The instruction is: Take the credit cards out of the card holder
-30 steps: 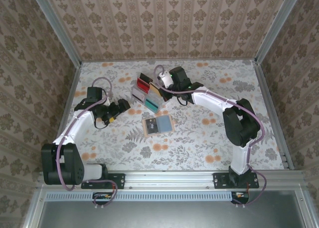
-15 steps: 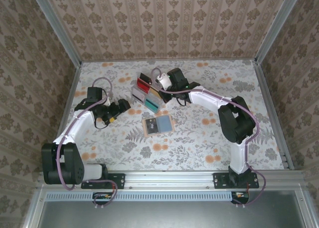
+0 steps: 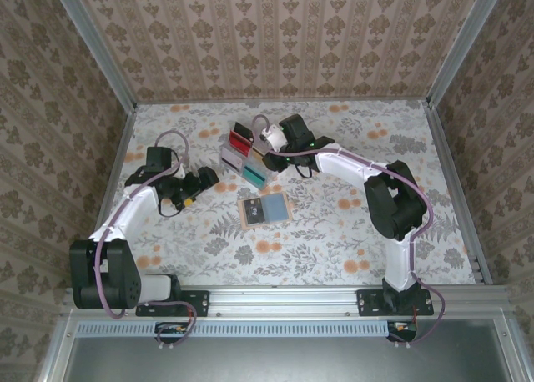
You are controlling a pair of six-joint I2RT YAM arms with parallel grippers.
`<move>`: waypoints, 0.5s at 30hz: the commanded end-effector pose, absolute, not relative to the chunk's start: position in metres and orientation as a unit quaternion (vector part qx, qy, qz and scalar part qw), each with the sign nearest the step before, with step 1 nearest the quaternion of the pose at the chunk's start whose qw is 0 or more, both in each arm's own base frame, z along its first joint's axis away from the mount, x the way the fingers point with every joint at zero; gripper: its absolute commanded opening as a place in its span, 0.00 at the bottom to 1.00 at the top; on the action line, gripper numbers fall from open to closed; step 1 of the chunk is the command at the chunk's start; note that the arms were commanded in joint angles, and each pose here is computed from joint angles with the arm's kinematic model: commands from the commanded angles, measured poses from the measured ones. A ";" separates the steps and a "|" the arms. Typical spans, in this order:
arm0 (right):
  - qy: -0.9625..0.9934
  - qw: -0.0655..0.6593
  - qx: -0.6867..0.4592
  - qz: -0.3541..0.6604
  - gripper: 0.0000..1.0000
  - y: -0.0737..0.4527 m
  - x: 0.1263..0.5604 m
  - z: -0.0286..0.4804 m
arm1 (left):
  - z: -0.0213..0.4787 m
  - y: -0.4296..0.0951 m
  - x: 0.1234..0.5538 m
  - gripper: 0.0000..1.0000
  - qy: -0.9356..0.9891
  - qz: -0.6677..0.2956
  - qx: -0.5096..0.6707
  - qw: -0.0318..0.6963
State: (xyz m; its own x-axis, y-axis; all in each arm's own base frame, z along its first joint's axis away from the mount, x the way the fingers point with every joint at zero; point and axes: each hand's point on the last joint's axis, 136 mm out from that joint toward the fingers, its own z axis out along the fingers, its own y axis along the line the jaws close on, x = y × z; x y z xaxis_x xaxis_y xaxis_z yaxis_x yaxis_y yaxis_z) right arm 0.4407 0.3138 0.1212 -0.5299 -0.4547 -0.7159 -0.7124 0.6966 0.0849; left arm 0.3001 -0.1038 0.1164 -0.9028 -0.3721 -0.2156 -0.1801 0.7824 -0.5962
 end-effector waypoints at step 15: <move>0.898 0.349 -0.188 0.190 0.63 0.294 0.359 0.185 | 0.115 -0.114 0.297 1.00 0.925 -0.315 -0.142 0.160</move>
State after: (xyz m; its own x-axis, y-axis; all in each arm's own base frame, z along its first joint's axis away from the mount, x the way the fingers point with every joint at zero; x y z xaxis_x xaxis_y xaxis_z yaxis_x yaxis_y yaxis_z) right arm 0.3834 0.2998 0.2114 -0.5893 -0.2272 -0.7753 -0.5645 0.8023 0.1940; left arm 0.2985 -0.1093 0.1150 -0.9080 -0.3617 -0.2112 -0.1651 0.7725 -0.6132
